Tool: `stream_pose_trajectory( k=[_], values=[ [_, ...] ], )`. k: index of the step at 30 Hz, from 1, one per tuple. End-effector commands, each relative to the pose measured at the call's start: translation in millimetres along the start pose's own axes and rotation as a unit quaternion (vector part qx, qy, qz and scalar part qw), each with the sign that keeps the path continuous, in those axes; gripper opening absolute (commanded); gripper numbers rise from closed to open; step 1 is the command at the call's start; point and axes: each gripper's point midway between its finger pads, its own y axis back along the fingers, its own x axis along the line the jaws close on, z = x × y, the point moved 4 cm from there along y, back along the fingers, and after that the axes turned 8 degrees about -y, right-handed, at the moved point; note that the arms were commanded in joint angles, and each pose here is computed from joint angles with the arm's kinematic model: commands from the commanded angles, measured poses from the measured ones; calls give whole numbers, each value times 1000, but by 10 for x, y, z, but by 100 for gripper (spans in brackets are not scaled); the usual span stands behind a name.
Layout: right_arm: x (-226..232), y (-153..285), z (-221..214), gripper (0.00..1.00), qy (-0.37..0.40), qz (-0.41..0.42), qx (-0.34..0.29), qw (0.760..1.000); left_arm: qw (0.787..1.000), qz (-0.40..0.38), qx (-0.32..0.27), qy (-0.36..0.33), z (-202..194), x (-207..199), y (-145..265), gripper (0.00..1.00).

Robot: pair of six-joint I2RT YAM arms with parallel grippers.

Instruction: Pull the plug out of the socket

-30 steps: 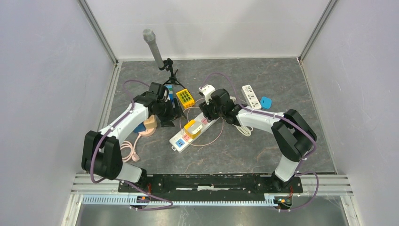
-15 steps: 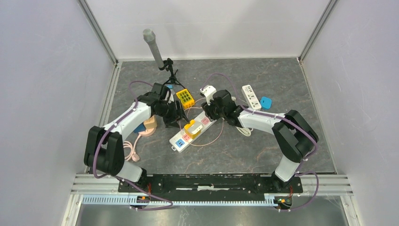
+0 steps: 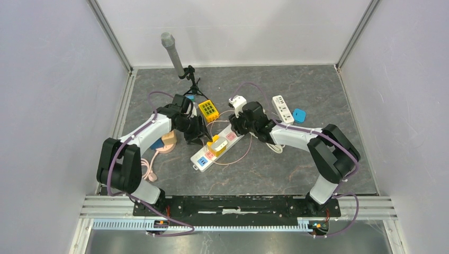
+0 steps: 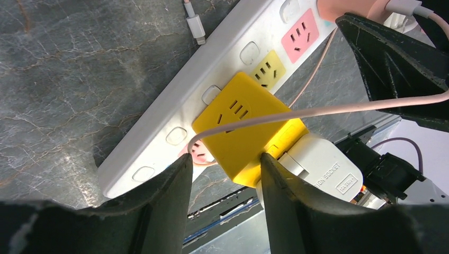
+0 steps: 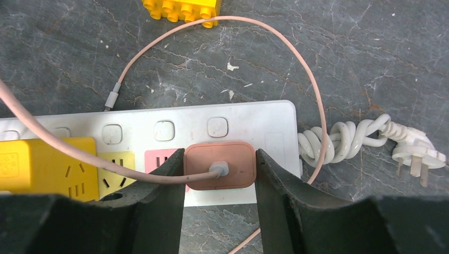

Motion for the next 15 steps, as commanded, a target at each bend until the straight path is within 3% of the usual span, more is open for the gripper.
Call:
stream_pose_trajectory(
  k=[1,4,10,15],
  values=[
    [224,89,138,0,-63,74,-40,994,996,75,45,-7,-243,323,-118,56],
    [219,73,111,0,-55,70,-37,995,995,80,50,-3,-264,350,-141,55],
    [152,140,98,0,48,-10,-47,998,994,92,60,0,-306,402,-180,55],
    [104,187,178,0,39,-12,-65,997,992,112,63,-2,-312,447,-173,54]
  ],
)
